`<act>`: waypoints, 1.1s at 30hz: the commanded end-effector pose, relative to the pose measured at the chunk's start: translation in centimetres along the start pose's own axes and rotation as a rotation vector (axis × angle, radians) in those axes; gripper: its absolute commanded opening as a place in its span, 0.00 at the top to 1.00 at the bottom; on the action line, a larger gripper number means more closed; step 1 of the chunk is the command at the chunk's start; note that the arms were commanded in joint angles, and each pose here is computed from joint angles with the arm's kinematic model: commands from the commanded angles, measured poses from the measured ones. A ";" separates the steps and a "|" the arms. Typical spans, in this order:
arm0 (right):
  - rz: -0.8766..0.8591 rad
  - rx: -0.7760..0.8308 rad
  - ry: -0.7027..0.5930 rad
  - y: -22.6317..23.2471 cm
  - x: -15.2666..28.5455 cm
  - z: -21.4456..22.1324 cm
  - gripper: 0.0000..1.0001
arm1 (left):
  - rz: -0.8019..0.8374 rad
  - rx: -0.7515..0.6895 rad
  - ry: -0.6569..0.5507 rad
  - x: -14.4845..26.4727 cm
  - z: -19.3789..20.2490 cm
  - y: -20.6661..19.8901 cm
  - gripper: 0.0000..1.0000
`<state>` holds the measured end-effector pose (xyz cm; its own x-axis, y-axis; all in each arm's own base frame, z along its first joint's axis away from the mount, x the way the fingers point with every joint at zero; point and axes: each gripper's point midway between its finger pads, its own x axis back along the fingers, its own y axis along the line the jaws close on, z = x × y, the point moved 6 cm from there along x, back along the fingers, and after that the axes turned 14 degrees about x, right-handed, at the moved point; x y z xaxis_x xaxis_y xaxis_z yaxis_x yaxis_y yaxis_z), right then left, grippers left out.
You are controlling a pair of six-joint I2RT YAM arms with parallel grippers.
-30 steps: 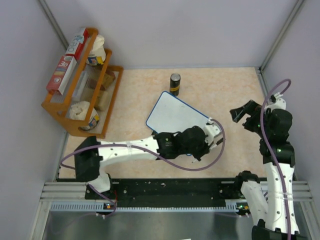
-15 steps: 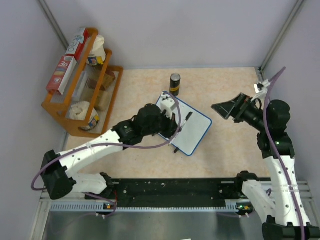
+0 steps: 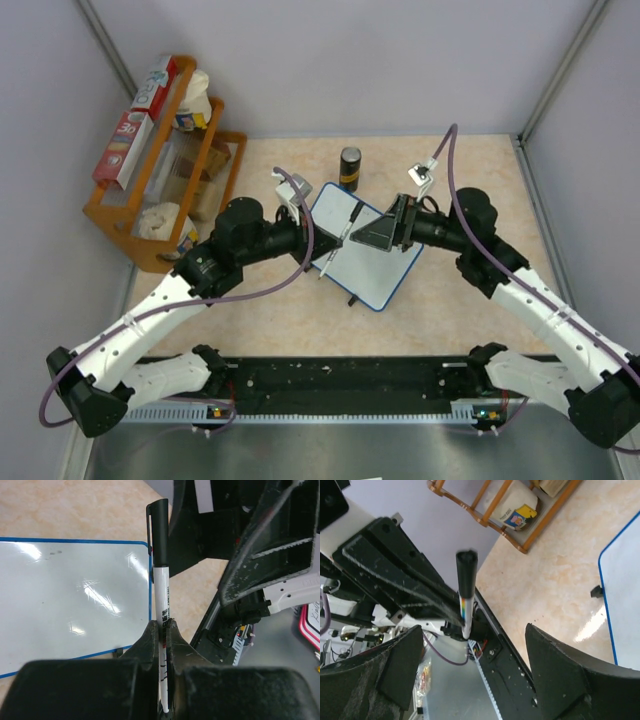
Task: Write a sentence on the whiteboard
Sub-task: Pass from the left arm to the right, then pass from the right arm to the left
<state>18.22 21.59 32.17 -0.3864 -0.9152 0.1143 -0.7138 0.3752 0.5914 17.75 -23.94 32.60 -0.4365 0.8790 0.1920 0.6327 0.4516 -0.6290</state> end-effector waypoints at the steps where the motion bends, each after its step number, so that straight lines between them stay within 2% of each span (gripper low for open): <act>1: -0.082 0.020 -0.126 1.7 -1.5 -2.5 0.22 | 0.107 -0.034 -0.020 0.6 -1.3 -2.2 1.00; 8: -0.133 0.003 -0.083 2.3 -3.4 -2.4 0.43 | 0.111 -0.040 -0.023 0.6 -1.5 -2.3 1.00; 10: -0.143 -0.005 -0.064 2.3 -3.7 -2.0 0.52 | 0.120 -0.039 -0.014 0.5 -1.4 -2.3 1.00; 11: -0.141 -0.016 -0.059 2.1 -3.8 -1.6 0.59 | 0.126 -0.040 -0.013 0.3 -1.4 -2.3 1.00; 12: -0.149 -0.025 -0.072 2.2 -3.7 -1.6 0.76 | 0.134 -0.042 -0.008 0.3 -1.3 -2.4 1.00; 13: -0.148 -0.032 -0.080 2.2 -3.6 -1.6 0.86 | 0.134 -0.042 -0.006 0.3 -1.3 -2.4 1.00; 15: -0.124 -0.043 -0.093 1.8 -3.5 -1.4 1.00 | 0.126 -0.040 -0.003 0.2 -1.1 -2.2 1.00; 16: -0.120 -0.039 -0.103 2.0 -3.3 -1.5 1.00 | 0.122 -0.038 0.001 0.3 -1.0 -2.1 0.96; 18: -0.093 -0.032 -0.126 1.8 -3.0 -1.6 1.00 | 0.111 -0.033 0.005 0.4 -0.6 -1.8 0.76; 19: -0.083 -0.031 -0.134 1.8 -2.8 -1.6 1.00 | 0.103 -0.032 0.003 0.4 -0.5 -1.7 0.62; 20: -0.077 -0.022 -0.150 2.0 -2.4 -1.7 1.00 | 0.096 -0.028 0.006 0.5 -0.3 -1.4 0.41; 22: -0.048 -0.017 -0.176 1.9 -2.0 -1.9 1.00 | 0.091 -0.022 0.019 0.4 0.1 -1.2 0.34; 24: -0.034 -0.003 -0.198 2.0 -1.6 -2.1 1.00 | 0.093 -0.012 0.045 0.0 0.6 -0.9 0.32; 26: -0.028 0.003 -0.197 2.0 -1.5 -2.0 1.00 | 0.116 -0.002 0.082 -0.6 1.1 -0.7 0.35; 28: -0.026 0.005 -0.188 1.8 -1.6 -1.9 1.00 | 0.137 0.012 0.107 -1.1 1.4 -0.7 0.47; 29: -0.025 0.005 -0.187 1.7 -1.6 -1.8 1.00 | 0.154 0.017 0.125 -1.6 1.6 -0.7 0.57; 30: -0.029 0.003 -0.182 1.8 -1.6 -1.6 1.00 | 0.160 0.020 0.133 -1.7 1.7 -0.7 0.81; 31: -0.031 0.006 -0.180 1.7 -1.6 -1.6 1.00 | 0.161 0.025 0.139 -1.9 1.7 -0.7 0.95; 32: -0.036 0.010 -0.177 1.8 -1.6 -1.6 1.00 | 0.161 0.028 0.141 -2.0 1.7 -0.6 1.00; 33: -0.038 0.018 -0.163 1.8 -1.6 -1.4 1.00 | 0.162 0.027 0.137 -2.0 1.7 -0.6 1.00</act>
<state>18.96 23.41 33.24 -0.4747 -0.8801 -0.0026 -0.6939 0.3725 0.6163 17.07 -25.67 31.01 -0.2678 0.9390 0.2160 0.6532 0.3417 -0.6756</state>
